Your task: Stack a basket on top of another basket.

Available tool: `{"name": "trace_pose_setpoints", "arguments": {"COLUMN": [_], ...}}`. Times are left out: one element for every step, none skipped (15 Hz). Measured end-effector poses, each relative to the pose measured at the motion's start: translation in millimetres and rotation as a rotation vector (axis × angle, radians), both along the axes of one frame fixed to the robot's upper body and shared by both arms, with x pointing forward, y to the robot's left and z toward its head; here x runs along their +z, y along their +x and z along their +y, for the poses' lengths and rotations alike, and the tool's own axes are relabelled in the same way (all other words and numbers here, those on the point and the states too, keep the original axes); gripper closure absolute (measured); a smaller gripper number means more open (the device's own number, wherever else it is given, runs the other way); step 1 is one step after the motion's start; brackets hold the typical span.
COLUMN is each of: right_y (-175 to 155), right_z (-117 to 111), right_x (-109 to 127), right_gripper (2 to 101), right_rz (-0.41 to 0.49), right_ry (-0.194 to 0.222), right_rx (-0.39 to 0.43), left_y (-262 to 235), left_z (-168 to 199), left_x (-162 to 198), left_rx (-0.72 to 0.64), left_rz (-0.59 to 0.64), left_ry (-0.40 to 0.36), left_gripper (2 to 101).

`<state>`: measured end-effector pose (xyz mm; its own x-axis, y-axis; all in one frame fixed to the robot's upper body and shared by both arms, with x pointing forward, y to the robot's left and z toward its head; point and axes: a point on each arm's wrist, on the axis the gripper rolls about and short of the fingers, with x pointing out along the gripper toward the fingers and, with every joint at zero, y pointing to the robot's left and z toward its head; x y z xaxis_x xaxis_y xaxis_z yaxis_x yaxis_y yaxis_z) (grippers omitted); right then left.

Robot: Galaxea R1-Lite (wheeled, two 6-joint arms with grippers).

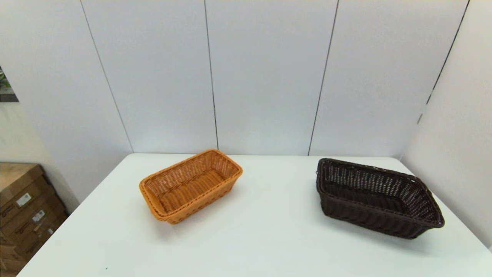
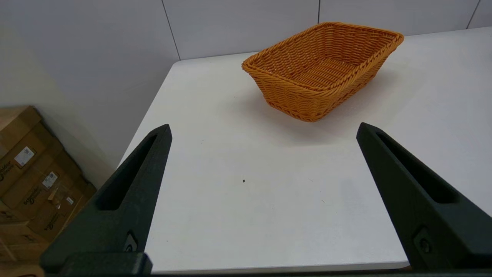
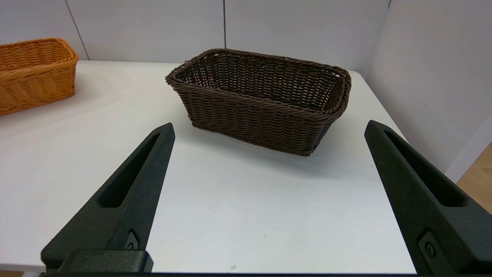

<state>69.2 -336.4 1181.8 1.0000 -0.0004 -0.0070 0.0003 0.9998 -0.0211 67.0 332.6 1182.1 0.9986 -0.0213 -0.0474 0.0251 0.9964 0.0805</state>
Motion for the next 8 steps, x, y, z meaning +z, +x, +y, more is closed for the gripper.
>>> {"name": "trace_pose_setpoints", "arguments": {"right_y": [0.0,0.0,0.0,0.0,0.0,0.0,0.0,0.0], "right_z": [0.0,0.0,0.0,0.0,0.0,0.0,0.0,0.0], "right_x": [0.0,0.0,0.0,0.0,0.1,0.0,0.0,0.0], "right_gripper": [4.3,4.3,4.3,4.3,4.3,4.3,4.3,4.3], "right_rz": [-0.001,-0.001,-0.001,-0.001,-0.001,-0.001,-0.001,-0.001], "right_ry": [0.0,0.0,0.0,0.0,0.0,0.0,0.0,0.0], "right_rx": [0.0,0.0,0.0,0.0,0.0,0.0,0.0,0.0], "left_y": [0.0,0.0,0.0,0.0,0.0,0.0,0.0,0.0], "left_z": [0.0,0.0,0.0,0.0,0.0,0.0,0.0,0.0], "left_x": [0.0,0.0,0.0,0.0,0.0,0.0,0.0,0.0], "left_rx": [0.0,0.0,0.0,0.0,0.0,0.0,0.0,0.0], "left_rz": [0.0,0.0,0.0,0.0,0.0,0.0,0.0,0.0], "left_ry": [0.0,0.0,0.0,0.0,0.0,0.0,0.001,0.001], "left_gripper": [5.4,5.4,5.4,5.4,5.4,5.4,5.4,5.4]}}
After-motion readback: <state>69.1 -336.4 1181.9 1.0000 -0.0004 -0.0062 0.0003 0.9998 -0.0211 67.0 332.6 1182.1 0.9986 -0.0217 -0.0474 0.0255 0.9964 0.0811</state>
